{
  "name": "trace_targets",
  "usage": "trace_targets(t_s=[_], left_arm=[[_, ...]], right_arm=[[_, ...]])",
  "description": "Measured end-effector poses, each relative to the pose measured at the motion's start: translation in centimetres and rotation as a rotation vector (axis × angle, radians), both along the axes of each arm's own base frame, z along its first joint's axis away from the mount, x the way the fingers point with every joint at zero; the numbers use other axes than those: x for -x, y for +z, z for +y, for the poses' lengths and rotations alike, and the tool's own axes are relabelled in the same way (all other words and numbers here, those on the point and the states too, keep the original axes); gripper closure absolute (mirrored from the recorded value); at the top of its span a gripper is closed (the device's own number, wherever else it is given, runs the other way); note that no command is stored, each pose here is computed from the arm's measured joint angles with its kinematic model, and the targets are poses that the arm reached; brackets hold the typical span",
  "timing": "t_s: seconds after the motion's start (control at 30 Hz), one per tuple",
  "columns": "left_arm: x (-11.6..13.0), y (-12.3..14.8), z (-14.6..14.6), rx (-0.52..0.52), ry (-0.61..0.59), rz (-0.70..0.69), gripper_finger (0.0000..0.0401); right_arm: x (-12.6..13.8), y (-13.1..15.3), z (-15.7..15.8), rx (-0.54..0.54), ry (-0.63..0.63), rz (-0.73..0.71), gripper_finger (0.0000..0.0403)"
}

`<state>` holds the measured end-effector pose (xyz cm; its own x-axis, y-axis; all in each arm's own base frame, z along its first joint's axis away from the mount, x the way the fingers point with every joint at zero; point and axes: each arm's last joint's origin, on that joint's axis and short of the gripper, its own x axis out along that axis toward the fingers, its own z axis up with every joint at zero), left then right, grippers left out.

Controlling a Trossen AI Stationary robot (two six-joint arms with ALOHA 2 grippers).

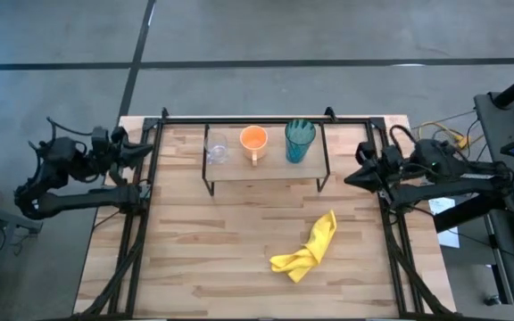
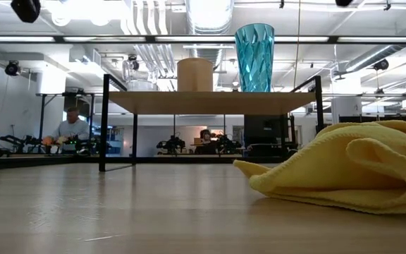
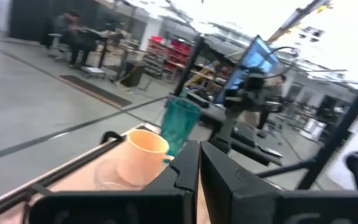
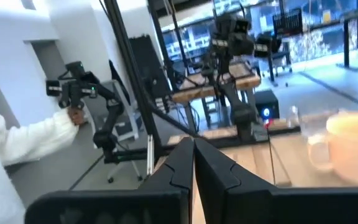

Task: Stack small to large cups/mugs on shelf
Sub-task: Return to Home Position

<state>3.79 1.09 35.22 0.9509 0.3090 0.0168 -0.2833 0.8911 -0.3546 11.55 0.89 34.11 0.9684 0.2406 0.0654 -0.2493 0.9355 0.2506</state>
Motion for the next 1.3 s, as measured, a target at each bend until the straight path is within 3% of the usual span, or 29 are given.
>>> trace_targets(t_s=[0.3,0.47,0.77,1.0,1.3], left_arm=[[1.2,-2.8,-0.4,0.009,-0.052,-0.083,0.0401],[1.8,-4.2,-0.5,0.041,-0.056,-0.123,0.0401],[0.5,-5.2,-0.3,0.099,-0.076,-0.063,0.0401],[0.4,-5.7,-0.3,0.083,-0.080,-0.107,0.0401],[-0.4,-6.6,-0.2,0.083,-0.080,-0.104,0.0401]], right_arm=[[-0.1,-3.9,0.2,-0.020,0.074,-0.097,0.0394],[0.3,-6.0,0.2,-0.082,0.085,-0.075,0.0394],[2.2,-8.5,0.2,-0.119,0.095,-0.186,0.0394],[3.5,-10.0,0.1,-0.133,0.101,-0.282,0.0394],[2.8,-12.9,0.1,-0.220,0.092,-0.198,0.0394]])
